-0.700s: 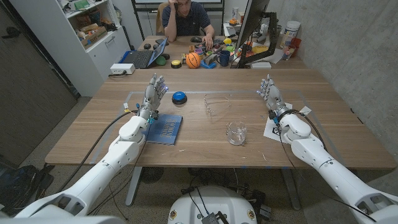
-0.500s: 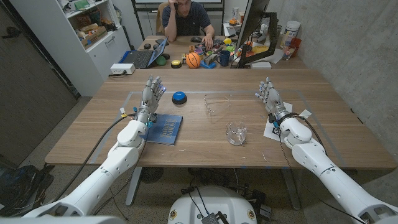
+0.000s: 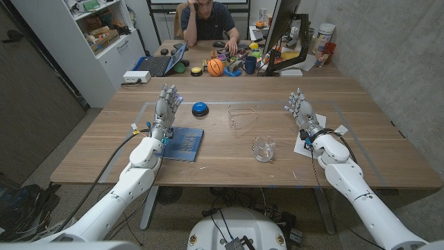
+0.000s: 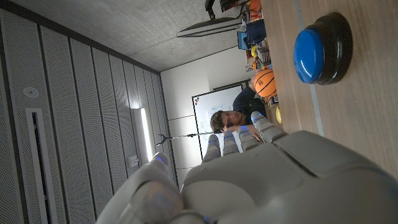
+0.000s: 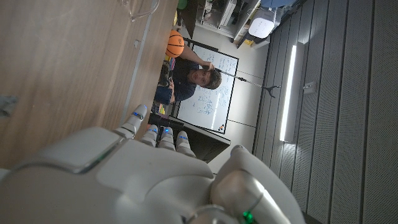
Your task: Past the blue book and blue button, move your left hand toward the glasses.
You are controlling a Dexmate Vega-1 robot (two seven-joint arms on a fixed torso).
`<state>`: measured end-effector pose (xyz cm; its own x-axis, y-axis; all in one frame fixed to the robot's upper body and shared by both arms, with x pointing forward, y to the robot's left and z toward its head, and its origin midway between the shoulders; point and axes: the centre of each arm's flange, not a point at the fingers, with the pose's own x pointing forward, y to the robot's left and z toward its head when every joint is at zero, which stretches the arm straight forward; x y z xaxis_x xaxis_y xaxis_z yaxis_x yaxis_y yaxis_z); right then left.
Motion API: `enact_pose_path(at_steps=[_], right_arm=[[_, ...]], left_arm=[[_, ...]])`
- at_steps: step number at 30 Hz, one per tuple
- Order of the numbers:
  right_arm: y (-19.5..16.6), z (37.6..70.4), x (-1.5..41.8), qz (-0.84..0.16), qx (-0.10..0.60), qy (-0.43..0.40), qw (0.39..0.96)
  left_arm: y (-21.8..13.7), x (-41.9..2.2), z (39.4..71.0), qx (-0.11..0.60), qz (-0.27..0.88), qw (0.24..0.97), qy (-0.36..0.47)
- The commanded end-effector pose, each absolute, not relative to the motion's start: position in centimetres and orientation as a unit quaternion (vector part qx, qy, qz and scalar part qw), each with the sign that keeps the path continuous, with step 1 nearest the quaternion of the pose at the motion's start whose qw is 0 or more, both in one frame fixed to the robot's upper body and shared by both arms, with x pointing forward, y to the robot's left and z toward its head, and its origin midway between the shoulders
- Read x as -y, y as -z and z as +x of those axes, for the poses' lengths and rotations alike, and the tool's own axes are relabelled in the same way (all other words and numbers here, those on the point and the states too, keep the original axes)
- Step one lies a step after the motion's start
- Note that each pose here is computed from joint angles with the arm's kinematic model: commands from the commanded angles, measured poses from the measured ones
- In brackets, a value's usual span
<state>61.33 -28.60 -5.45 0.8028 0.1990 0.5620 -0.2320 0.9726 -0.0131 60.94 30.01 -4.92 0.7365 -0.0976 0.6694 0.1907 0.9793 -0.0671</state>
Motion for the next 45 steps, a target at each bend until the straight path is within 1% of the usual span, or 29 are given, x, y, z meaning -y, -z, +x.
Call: enact_pose_path(at_steps=[1, 13, 23, 32, 39, 45], right_arm=[[5.7, 61.6, 28.8, 0.029, 0.292, -0.115, 0.949], [5.8, 62.0, 28.9, 0.035, 0.292, -0.118, 0.948], [6.0, 62.3, 29.0, 0.038, 0.294, -0.119, 0.948], [6.3, 62.6, 29.0, 0.043, 0.294, -0.122, 0.947], [6.4, 62.7, 28.9, 0.047, 0.295, -0.122, 0.946], [6.5, 62.5, 29.0, 0.051, 0.298, -0.121, 0.945]], left_arm=[[3.4, -30.2, 60.6, 0.367, -0.036, 0.927, 0.064], [-0.9, -30.4, 60.2, 0.400, 0.032, 0.915, 0.044], [-4.6, -30.0, 59.6, 0.417, 0.121, 0.900, 0.032], [-7.3, -28.7, 58.7, 0.436, 0.185, 0.880, 0.031], [-9.5, -27.1, 58.0, 0.452, 0.257, 0.854, 0.018], [-10.7, -25.9, 57.7, 0.459, 0.290, 0.839, 0.029]])
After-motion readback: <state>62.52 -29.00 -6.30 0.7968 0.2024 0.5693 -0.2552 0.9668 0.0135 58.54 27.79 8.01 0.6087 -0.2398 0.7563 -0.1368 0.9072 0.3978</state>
